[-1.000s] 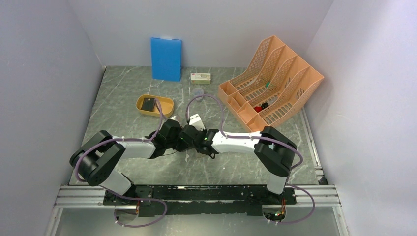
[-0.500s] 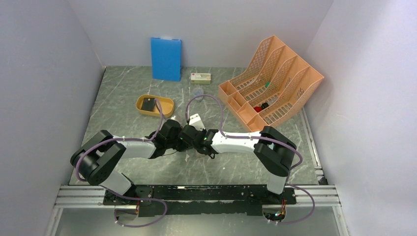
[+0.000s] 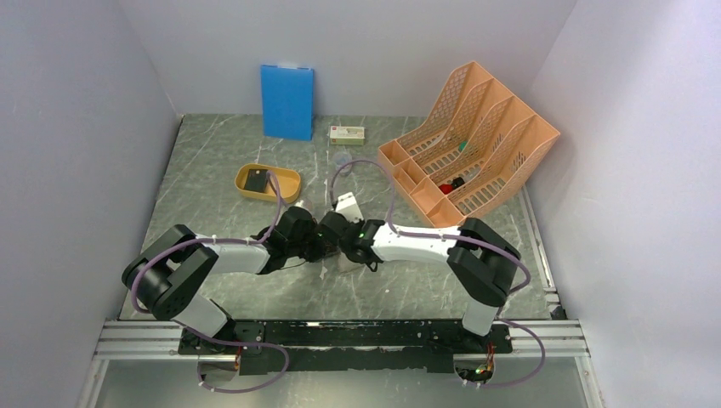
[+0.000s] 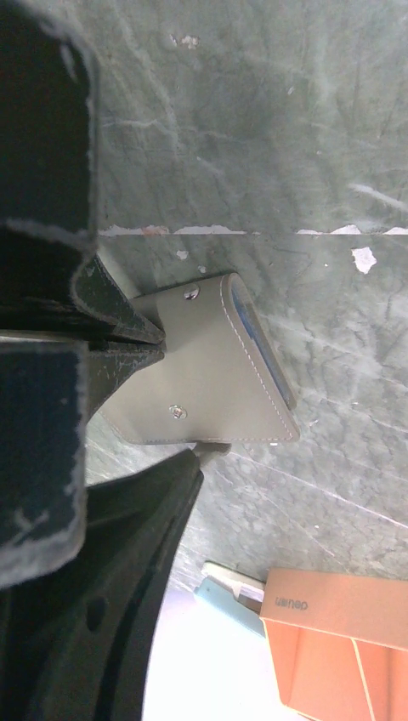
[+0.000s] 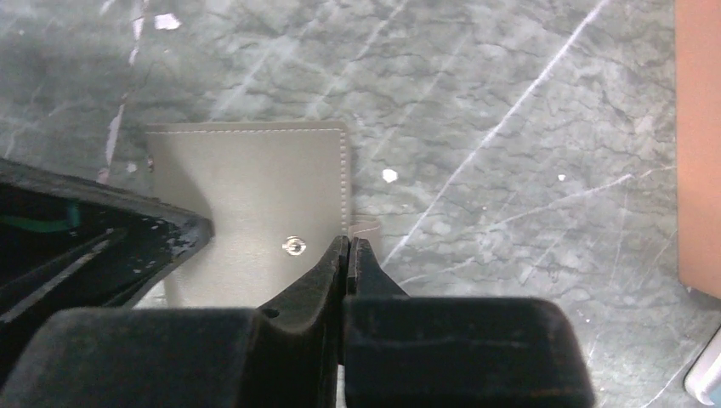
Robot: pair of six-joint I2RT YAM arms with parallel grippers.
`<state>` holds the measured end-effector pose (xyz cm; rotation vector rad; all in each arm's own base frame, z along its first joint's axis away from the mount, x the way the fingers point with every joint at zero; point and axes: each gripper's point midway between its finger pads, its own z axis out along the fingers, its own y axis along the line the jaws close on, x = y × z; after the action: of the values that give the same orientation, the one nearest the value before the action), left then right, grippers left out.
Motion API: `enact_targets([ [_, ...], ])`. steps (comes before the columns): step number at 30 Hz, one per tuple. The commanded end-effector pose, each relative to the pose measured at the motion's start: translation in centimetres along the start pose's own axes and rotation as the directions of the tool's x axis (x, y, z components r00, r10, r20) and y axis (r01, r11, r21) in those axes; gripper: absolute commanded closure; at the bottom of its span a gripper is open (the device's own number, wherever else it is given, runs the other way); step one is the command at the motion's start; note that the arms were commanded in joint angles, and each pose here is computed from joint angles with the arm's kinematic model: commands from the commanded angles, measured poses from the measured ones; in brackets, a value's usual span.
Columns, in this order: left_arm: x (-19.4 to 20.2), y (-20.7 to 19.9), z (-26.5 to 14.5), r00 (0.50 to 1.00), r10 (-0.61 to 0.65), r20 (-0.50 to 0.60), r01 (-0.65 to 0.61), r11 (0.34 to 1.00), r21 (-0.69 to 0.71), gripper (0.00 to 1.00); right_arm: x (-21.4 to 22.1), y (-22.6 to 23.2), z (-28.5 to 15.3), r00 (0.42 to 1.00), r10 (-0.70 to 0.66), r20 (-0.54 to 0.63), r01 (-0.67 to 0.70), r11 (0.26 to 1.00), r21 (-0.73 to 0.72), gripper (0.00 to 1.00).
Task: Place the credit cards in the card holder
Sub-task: Open the card holder at the center of the board.
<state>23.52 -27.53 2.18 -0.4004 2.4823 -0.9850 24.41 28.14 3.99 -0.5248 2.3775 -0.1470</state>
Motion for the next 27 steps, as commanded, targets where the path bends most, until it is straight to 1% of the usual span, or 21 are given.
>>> enact_targets([
  [1,2.0,7.1,-0.2,0.999,0.012,-0.044,-0.023,0.97,-0.243,0.95,0.2,-2.6,-0.5,0.994,0.109,-0.027,-0.109,0.994,0.004,1.0],
  [4,1.6,5.9,-0.3,0.998,0.047,-0.046,-0.055,0.977,-0.207,0.95,0.3,-3.5,-0.6,0.976,0.208,-0.056,-0.212,0.975,-0.067,1.0],
  [7,1.0,3.8,-0.6,0.995,0.088,-0.041,-0.092,0.987,-0.135,0.95,-0.2,-3.5,-1.2,0.954,0.294,-0.064,-0.301,0.937,-0.179,1.0],
  [8,0.7,3.0,-0.7,0.994,0.102,-0.038,-0.106,0.988,-0.11,0.93,-0.4,-3.5,-1.8,0.946,0.318,-0.059,-0.323,0.922,-0.215,1.0],
  [9,0.5,2.2,-0.9,0.993,0.114,-0.036,-0.116,0.989,-0.087,0.86,-0.7,-3.4,-2.2,0.941,0.334,-0.052,-0.336,0.908,-0.249,1.0],
  [13,-0.5,-1.2,-2.0,0.986,0.166,-0.026,-0.166,0.986,-0.005,0.5,-2.2,-2.9,-4.5,0.926,0.378,-0.009,-0.355,0.862,-0.363,1.0],
  [16,-0.9,-2.7,-2.8,0.98,0.199,-0.018,-0.198,0.98,0.032,0.31,-2.9,-2.6,-5.8,0.919,0.393,0.013,-0.351,0.835,-0.423,1.0],
  [18,-1.1,-3.4,-3.2,0.978,0.208,-0.009,-0.208,0.977,0.055,0.22,-3.1,-2.5,-6.4,0.917,0.399,0.02,-0.349,0.824,-0.447,1.0],
  [19,-1.1,-3.7,-3.3,0.978,0.211,-0.006,-0.21,0.975,0.068,0.17,-3.0,-2.4,-6.5,0.917,0.397,0.017,-0.347,0.82,-0.455,1.0],
  [21,-1.2,-4.3,-3.4,0.977,0.215,-0.004,-0.214,0.972,0.092,0.13,-3.0,-2.3,-6.6,0.918,0.396,0.015,-0.345,0.817,-0.462,1.0],
  [24,-1.0,-5.0,-3.1,0.974,0.227,-0.011,-0.224,0.968,0.113,0.1,-3.0,-2.1,-6.7,0.917,0.399,0.013,-0.345,0.807,-0.479,1.0],
  [27,-0.8,-5.5,-2.9,0.971,0.238,-0.019,-0.234,0.964,0.124,0.09,-3.1,-1.9,-7.0,0.916,0.402,0.013,-0.344,0.799,-0.493,1.0],
])
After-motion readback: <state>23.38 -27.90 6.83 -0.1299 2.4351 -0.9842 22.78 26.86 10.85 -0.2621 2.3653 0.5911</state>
